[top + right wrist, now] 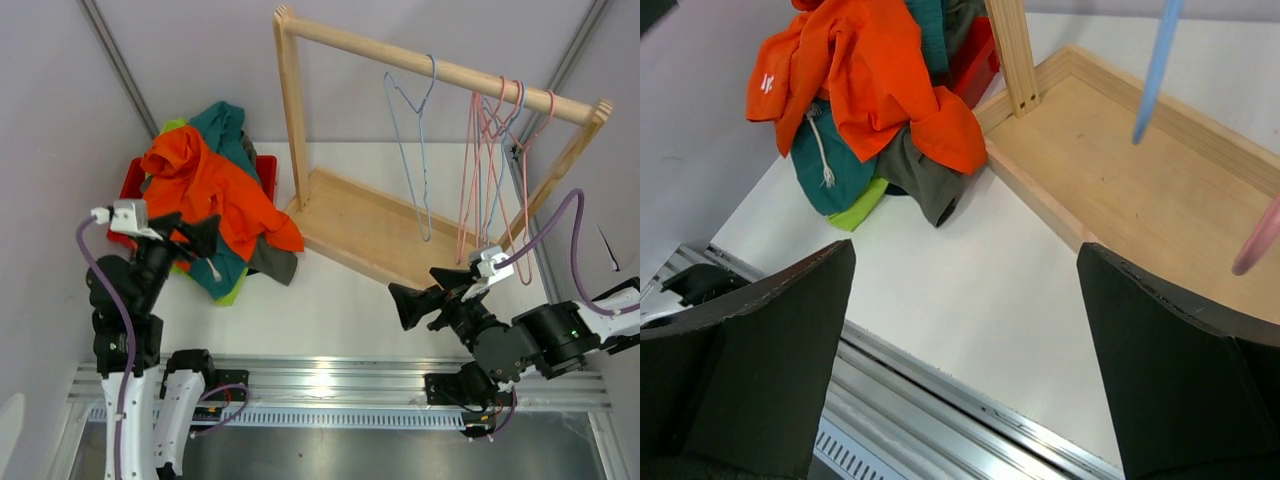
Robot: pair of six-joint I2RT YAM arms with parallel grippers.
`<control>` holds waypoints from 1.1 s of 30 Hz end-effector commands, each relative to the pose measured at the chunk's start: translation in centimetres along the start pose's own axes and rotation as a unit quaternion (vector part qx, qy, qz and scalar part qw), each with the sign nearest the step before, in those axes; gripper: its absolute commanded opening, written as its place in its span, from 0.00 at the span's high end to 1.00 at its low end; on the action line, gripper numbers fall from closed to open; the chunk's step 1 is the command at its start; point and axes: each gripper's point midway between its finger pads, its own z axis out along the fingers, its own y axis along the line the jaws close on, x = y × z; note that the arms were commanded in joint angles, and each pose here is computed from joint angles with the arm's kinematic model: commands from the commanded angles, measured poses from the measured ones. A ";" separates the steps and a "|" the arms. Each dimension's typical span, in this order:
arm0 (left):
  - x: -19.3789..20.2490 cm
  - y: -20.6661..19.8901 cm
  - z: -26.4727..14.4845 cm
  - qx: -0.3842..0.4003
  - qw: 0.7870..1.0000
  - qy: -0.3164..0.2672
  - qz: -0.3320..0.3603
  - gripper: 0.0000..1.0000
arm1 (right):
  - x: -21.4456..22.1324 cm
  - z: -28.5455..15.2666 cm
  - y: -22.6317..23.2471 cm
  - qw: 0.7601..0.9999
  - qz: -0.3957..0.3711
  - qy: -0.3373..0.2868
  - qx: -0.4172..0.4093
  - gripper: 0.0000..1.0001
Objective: Remove the shorts from the hanger
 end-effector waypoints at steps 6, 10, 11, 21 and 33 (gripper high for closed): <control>8.9 1.1 -3.2 -0.002 0.997 0.076 -0.016 0.01 | 2.4 -0.6 -5.8 1.000 -0.013 0.008 0.017 0.01; 8.7 1.5 -3.2 -0.017 0.997 0.069 -0.020 0.01 | 3.3 -0.6 -8.2 1.000 -0.006 -0.007 0.029 0.01; 9.1 1.8 -3.0 -0.021 0.997 0.071 -0.024 0.01 | 3.4 -0.6 -8.7 0.999 -0.001 -0.010 0.031 0.01; 10.8 1.8 -2.1 -0.014 0.993 0.115 -0.032 0.01 | 2.4 -1.1 -12.5 0.993 0.108 -0.031 0.033 0.01; 10.9 1.8 -2.0 -0.015 0.992 0.119 -0.032 0.01 | 2.6 -1.0 -11.5 0.995 0.091 -0.023 0.022 0.01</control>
